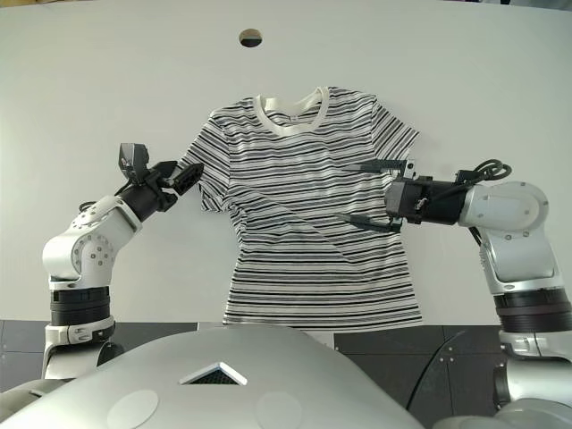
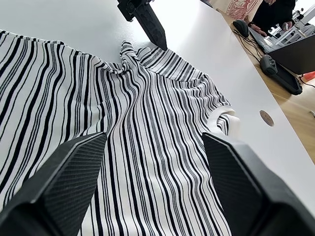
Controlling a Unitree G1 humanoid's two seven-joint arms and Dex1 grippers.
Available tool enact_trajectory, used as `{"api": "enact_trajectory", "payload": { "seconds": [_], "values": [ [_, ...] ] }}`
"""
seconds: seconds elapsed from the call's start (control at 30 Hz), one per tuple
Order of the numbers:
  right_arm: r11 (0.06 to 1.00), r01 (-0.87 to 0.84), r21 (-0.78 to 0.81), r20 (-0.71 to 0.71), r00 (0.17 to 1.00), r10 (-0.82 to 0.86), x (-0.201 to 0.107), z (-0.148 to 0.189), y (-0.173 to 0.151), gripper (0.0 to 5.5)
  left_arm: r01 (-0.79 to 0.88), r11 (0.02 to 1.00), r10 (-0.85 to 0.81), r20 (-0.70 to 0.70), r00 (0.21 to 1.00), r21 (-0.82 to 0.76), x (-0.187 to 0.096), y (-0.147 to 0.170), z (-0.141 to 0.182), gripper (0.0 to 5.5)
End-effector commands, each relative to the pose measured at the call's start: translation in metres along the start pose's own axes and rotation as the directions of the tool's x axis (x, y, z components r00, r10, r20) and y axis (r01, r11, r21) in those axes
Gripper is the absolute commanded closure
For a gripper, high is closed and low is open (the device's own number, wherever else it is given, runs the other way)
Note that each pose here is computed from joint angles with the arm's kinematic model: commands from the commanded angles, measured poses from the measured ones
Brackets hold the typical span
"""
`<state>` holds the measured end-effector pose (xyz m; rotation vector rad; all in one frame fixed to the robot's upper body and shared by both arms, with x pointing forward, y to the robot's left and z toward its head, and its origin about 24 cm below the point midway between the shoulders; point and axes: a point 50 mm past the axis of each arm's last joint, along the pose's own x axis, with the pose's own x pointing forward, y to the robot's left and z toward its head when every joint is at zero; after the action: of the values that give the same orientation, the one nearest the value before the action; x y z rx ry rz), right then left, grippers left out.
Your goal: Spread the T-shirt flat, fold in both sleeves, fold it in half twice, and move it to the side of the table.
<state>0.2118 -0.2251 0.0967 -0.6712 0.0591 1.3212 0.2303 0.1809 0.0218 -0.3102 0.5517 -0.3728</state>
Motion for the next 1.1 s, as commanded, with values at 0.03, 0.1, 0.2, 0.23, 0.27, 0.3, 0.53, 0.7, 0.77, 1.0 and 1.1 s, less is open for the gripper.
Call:
{"api": "enact_trajectory", "payload": {
  "seconds": [0.03,0.1,0.2,0.23,0.27,0.3,0.53,0.7,0.77,1.0,1.1],
  "values": [
    [1.0,0.003,-0.029,0.002,1.0,-0.002,0.0,0.003,-0.004,1.9,-0.055,0.998,0.056,-0.062,0.996,0.016,0.001,0.007,-0.008,1.64],
    [1.0,0.0,-0.03,0.004,1.0,0.0,0.0,0.004,-0.004,1.9,-0.081,0.997,0.081,-0.06,0.995,0.015,0.002,0.011,-0.008,1.64],
    [1.0,-0.003,-0.03,0.006,1.0,0.003,0.001,0.005,-0.004,1.9,-0.091,0.996,0.092,-0.069,0.993,0.015,0.002,0.014,-0.01,1.64],
    [1.0,-0.003,-0.031,0.008,1.0,0.003,0.001,0.006,-0.005,1.9,-0.09,0.996,0.091,-0.074,0.993,0.015,0.003,0.014,-0.011,1.64],
    [1.0,-0.002,-0.031,0.009,1.0,0.002,0.002,0.006,-0.005,1.9,-0.084,0.996,0.085,-0.08,0.993,0.017,0.003,0.013,-0.013,1.83],
    [0.999,0.0,-0.032,0.01,1.0,0.0,0.002,0.006,-0.006,1.9,-0.078,0.997,0.08,-0.084,0.993,0.018,0.003,0.012,-0.014,1.92],
    [0.999,0.009,-0.035,0.015,1.0,-0.008,0.003,0.008,-0.008,1.9,-0.045,0.999,0.048,-0.098,0.994,0.027,0.002,0.007,-0.015,3.12],
    [0.999,0.011,-0.034,0.018,1.0,-0.011,0.004,0.009,-0.009,1.9,-0.037,0.999,0.039,-0.108,0.993,0.022,0.001,0.006,-0.016,3.95],
    [0.999,0.01,-0.034,0.017,1.0,-0.01,0.005,0.01,-0.009,1.9,-0.033,0.999,0.035,-0.109,0.993,0.021,0.002,0.005,-0.015,4.38],
    [0.999,0.013,-0.04,0.024,1.0,-0.012,0.007,0.013,-0.011,1.9,-0.019,0.999,0.022,-0.1,0.995,0.033,0.002,0.003,-0.015,5.38],
    [0.999,0.01,-0.035,0.028,1.0,-0.009,0.008,0.013,-0.011,1.9,-0.022,0.999,0.025,-0.091,0.996,0.038,0.001,0.003,-0.014,5.38]
  ]
}}
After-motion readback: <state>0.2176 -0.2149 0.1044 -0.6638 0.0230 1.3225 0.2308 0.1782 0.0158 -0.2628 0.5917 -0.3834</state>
